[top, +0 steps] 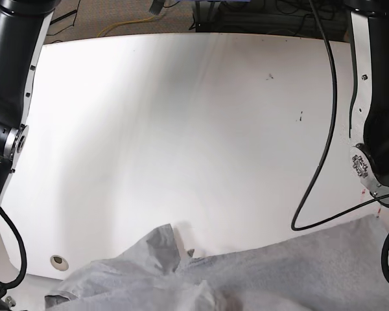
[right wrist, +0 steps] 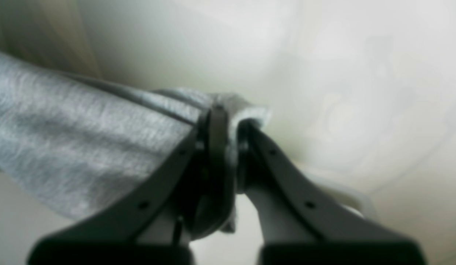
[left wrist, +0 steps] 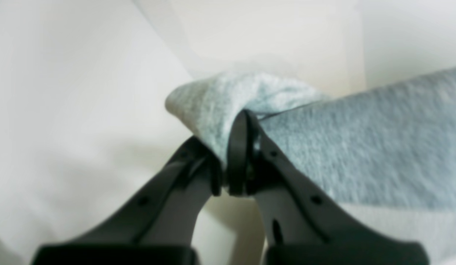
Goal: Fold the T-shirt properly
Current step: 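Lift the shirt with both grippers and lay it down again flatter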
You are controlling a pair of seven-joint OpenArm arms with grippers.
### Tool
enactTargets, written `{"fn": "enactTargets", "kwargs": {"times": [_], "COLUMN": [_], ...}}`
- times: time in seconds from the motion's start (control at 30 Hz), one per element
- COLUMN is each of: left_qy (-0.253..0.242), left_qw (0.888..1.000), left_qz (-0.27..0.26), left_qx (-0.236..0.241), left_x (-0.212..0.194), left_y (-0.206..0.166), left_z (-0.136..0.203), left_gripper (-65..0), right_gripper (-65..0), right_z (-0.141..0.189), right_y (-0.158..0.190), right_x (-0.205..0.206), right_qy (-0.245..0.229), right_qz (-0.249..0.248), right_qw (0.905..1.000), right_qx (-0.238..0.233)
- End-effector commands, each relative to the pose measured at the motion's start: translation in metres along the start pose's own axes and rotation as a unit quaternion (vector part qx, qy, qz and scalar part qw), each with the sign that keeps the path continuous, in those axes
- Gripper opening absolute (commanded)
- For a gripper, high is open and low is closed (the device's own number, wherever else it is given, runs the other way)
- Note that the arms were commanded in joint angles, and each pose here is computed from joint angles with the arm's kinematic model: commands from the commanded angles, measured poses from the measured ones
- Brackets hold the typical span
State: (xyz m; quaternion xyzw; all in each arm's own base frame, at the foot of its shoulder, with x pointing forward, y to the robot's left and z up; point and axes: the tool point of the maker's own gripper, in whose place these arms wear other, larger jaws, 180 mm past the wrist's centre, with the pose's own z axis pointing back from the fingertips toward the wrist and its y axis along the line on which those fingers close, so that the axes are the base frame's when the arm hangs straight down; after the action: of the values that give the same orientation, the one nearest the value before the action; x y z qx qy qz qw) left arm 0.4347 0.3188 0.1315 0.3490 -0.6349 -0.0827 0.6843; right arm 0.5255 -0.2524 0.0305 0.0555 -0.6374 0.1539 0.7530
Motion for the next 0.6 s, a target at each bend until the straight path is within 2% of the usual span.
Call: {"fn": "enactTargets", "kwargs": {"times": [0.0, 0.07, 0.23, 0.33, 0.5, 0.57], "left_qy": [-0.003, 0.021, 0.076, 0.083, 0.139, 0.17], "left_qw": [1.0, 1.0, 0.995, 0.993, 0.982, 0.975], "left_qz": [-0.006, -0.015, -0.06, -0.08, -0.115, -0.129], "left_qx": [0.014, 0.013, 0.006, -0.002, -0.048, -0.068], "left_x": [0.006, -0.011, -0.046, -0.064, -0.12, -0.149], "left_y": [0.005, -0.005, -0.04, -0.058, -0.098, -0.113], "left_z": [0.008, 0.011, 0.031, 0.042, 0.048, 0.053], "left_gripper": [-65.0, -65.0, -65.0, -65.0, -65.0, -65.0], "right_gripper": [-65.0, -65.0, -65.0, -65.0, -65.0, -65.0], "right_z": [0.004, 0.004, 0.016, 0.025, 0.038, 0.046], "right_y": [-0.003, 0.002, -0.003, 0.001, 0.012, 0.021], "right_x": [-0.001, -0.021, -0.099, -0.136, -0.198, -0.22], "right_qy": [0.003, 0.016, 0.049, 0.07, 0.106, 0.119], "right_qz": [0.005, -0.002, -0.075, -0.094, -0.13, -0.139], "right_qw": [1.0, 0.9999, 0.9958, 0.9929, 0.9855, 0.9829], "right_qx": [-0.005, 0.005, 0.017, 0.019, 0.019, 0.019]}}
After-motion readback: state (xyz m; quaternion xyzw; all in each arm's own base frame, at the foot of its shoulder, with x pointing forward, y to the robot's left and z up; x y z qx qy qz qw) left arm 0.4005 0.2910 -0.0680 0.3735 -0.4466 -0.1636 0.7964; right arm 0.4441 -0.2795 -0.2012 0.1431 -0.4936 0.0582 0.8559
